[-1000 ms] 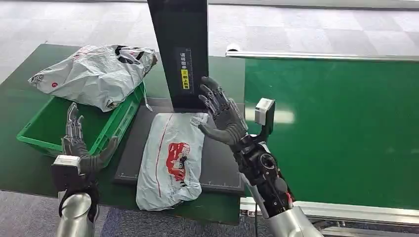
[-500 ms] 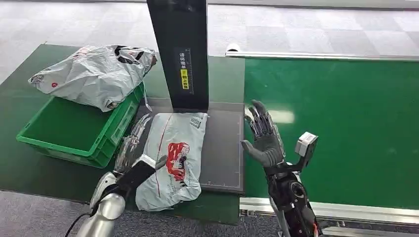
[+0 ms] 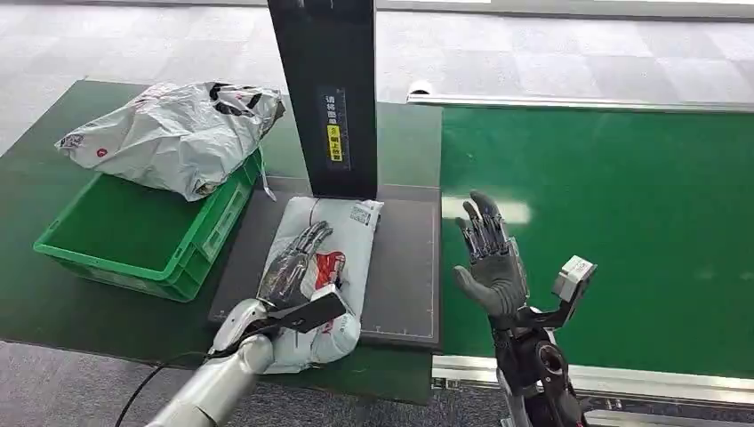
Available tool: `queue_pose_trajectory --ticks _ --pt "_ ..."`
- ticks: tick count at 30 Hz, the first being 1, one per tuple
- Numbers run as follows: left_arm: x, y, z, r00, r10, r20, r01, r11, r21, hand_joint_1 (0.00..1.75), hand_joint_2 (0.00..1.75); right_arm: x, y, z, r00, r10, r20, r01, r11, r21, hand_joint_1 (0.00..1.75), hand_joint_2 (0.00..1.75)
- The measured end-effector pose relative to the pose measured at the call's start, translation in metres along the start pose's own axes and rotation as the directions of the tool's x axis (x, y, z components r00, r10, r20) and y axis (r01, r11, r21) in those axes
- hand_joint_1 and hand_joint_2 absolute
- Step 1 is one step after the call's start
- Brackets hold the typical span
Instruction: Moved the parcel from conveyor to table for the left to box.
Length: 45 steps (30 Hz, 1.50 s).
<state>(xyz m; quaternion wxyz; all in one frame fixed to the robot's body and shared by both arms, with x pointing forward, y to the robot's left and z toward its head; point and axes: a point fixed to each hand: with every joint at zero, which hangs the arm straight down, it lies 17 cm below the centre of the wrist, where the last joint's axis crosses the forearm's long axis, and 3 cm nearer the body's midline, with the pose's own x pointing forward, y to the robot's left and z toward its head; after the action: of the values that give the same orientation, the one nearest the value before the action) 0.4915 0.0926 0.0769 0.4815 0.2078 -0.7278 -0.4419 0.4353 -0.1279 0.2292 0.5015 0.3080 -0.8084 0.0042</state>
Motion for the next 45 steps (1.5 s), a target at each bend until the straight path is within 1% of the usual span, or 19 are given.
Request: queue_pose_trajectory --ticks 2,5,7,12,16,20,23,24,26,28,29,30,31,33,35,37,38,41,45 --pt "-0.003 -0.001 -0.009 0.999 -0.035 -0.007 0.035 0.999 -0.024 1.75 1.75 0.002 0.0 -0.001 1.0 0.002 0.003 -0.002 1.0 0.0 0.0 1.75" --pt "-0.005 0.004 -0.018 0.998 -0.058 -0.007 0.058 0.998 -0.019 1.75 1.75 0.002 -0.002 -0.001 1.0 0.006 -0.003 -0.006 1.0 -0.008 0.0 1.75" --pt "-0.003 0.008 -0.023 0.998 -0.058 0.009 0.058 0.998 -0.008 1.75 1.75 0.002 -0.004 -0.001 1.0 0.008 -0.003 -0.008 1.0 -0.013 0.0 1.75" --pt "0.005 0.022 -0.027 0.998 -0.026 0.05 0.023 0.998 0.055 1.75 1.75 0.0 -0.008 0.003 1.0 0.011 -0.009 -0.012 0.999 -0.031 0.0 1.75" --pt "0.015 0.048 -0.028 0.997 0.001 0.083 -0.014 0.988 0.153 1.75 1.75 -0.002 -0.013 0.006 1.0 0.015 -0.015 -0.015 0.999 -0.05 0.0 1.75" --pt "0.025 0.089 -0.024 0.993 -0.01 0.119 -0.023 0.962 0.274 1.75 1.75 -0.006 -0.018 0.011 0.999 0.027 -0.027 -0.029 0.997 -0.075 0.0 1.75" --pt "0.032 0.136 -0.014 0.989 -0.026 0.149 -0.038 0.911 0.41 1.75 1.75 -0.011 -0.026 0.016 0.997 0.059 -0.046 -0.064 0.992 -0.106 0.0 1.75" --pt "0.032 0.149 -0.01 0.988 -0.032 0.154 -0.04 0.895 0.444 1.68 1.75 -0.012 -0.028 0.018 0.997 0.065 -0.05 -0.07 0.991 -0.113 0.0 1.75" --pt "0.037 0.184 -0.001 0.984 -0.051 0.172 -0.049 0.845 0.532 1.61 1.75 -0.014 -0.032 0.023 0.995 0.077 -0.058 -0.085 0.988 -0.13 0.0 1.75" --pt "0.038 0.221 0.016 0.981 -0.066 0.182 -0.062 0.782 0.62 1.73 1.75 -0.016 -0.038 0.031 0.995 0.084 -0.063 -0.092 0.985 -0.148 0.0 1.75" --pt "0.036 0.24 0.026 0.981 -0.077 0.181 -0.064 0.745 0.664 1.73 1.75 -0.018 -0.041 0.036 0.994 0.085 -0.067 -0.095 0.983 -0.159 0.0 1.75" --pt "0.034 0.254 0.034 0.98 -0.09 0.177 -0.06 0.718 0.694 1.68 1.75 -0.02 -0.044 0.041 0.993 0.087 -0.074 -0.098 0.981 -0.167 0.0 1.75" --pt "0.033 0.268 0.041 0.979 -0.123 0.161 -0.033 0.687 0.726 1.64 1.75 -0.021 -0.045 0.045 0.993 0.086 -0.08 -0.099 0.98 -0.172 0.0 1.75" --pt "0.027 0.296 0.056 0.976 -0.188 0.109 0.032 0.62 0.784 1.69 1.75 -0.023 -0.046 0.052 0.993 0.085 -0.087 -0.1 0.979 -0.18 0.0 1.75" --pt "0.011 0.319 0.067 0.977 -0.209 0.043 0.086 0.57 0.817 1.73 1.75 -0.024 -0.047 0.056 0.992 0.084 -0.091 -0.1 0.978 -0.185 0.0 1.75" --pt "-0.004 0.338 0.073 0.971 -0.237 -0.019 0.147 0.533 0.833 1.71 1.75 -0.024 -0.047 0.058 0.992 0.083 -0.092 -0.099 0.977 -0.187 0.0 1.75" --pt "-0.011 0.347 0.073 0.963 -0.264 -0.056 0.191 0.519 0.833 1.75 1.75 -0.024 -0.047 0.058 0.992 0.083 -0.093 -0.099 0.977 -0.188 0.0 1.75" --pt "-0.041 0.371 0.067 0.937 -0.304 -0.173 0.31 0.491 0.814 1.75 1.75 -0.024 -0.046 0.057 0.992 0.083 -0.091 -0.099 0.978 -0.185 0.0 1.75" --pt "-0.089 0.394 0.059 0.891 -0.316 -0.325 0.448 0.496 0.744 1.75 1.75 -0.023 -0.044 0.056 0.992 0.084 -0.088 -0.099 0.979 -0.181 0.0 1.75"
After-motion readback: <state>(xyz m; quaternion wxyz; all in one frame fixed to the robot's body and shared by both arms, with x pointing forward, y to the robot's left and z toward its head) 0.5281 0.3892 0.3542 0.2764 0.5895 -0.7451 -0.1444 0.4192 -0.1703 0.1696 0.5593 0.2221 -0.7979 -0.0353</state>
